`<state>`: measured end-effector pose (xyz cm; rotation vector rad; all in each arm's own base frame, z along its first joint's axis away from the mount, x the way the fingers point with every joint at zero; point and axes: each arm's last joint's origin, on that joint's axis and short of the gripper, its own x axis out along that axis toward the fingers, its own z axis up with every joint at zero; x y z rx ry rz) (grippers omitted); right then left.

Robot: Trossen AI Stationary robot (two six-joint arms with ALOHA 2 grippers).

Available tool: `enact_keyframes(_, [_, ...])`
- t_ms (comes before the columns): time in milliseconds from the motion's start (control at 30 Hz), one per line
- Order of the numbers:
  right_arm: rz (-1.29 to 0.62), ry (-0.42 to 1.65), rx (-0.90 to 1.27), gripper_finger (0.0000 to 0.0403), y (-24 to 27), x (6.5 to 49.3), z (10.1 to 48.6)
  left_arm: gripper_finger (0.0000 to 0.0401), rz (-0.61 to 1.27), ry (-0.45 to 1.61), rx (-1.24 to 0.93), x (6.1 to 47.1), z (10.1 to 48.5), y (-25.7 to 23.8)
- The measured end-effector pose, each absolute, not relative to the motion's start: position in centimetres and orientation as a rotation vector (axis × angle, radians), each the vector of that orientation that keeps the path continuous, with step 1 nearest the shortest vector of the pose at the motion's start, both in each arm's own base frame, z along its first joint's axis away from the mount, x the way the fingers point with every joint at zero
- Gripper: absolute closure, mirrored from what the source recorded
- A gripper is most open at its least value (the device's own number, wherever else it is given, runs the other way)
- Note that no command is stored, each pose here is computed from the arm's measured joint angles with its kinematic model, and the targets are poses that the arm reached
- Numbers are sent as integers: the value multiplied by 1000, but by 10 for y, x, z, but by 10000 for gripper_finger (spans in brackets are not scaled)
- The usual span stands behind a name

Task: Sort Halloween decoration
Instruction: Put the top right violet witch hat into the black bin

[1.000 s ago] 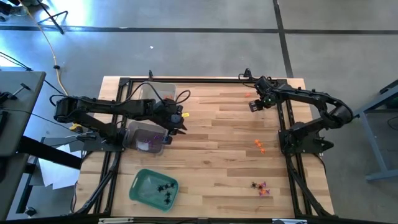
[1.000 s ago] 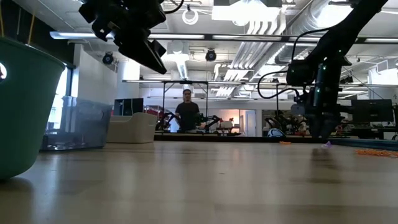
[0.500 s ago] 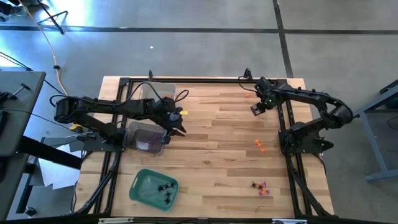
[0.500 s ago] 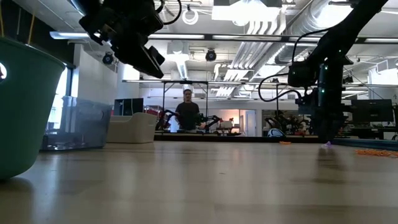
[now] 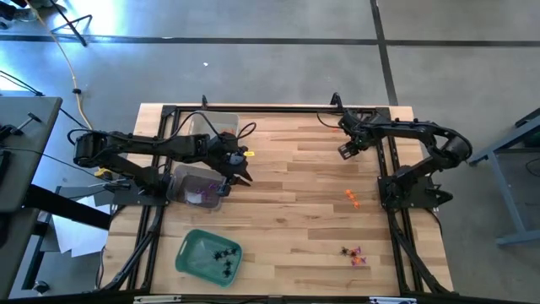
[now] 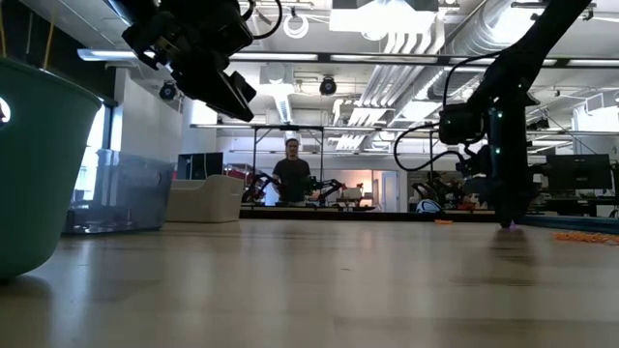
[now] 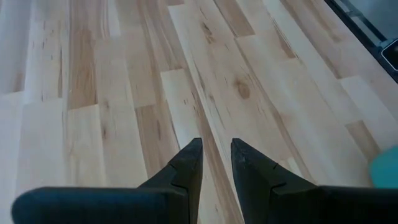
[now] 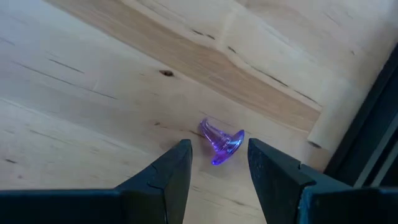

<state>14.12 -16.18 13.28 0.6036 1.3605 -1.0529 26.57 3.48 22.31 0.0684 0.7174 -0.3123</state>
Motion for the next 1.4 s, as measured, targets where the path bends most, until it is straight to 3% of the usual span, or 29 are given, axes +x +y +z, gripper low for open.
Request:
enact_keyframes(233, [-1050, 1356, 611, 260, -162, 141, 132, 332, -312, 718, 68, 266, 223, 35])
enact_keyframes(667, [-991, 1332, 658, 396, -161, 143, 132, 332, -313, 719, 68, 266, 223, 35])
enact_keyframes(1400, [-942, 1302, 666, 403, -171, 154, 148, 332, -335, 713, 46, 266, 223, 34])
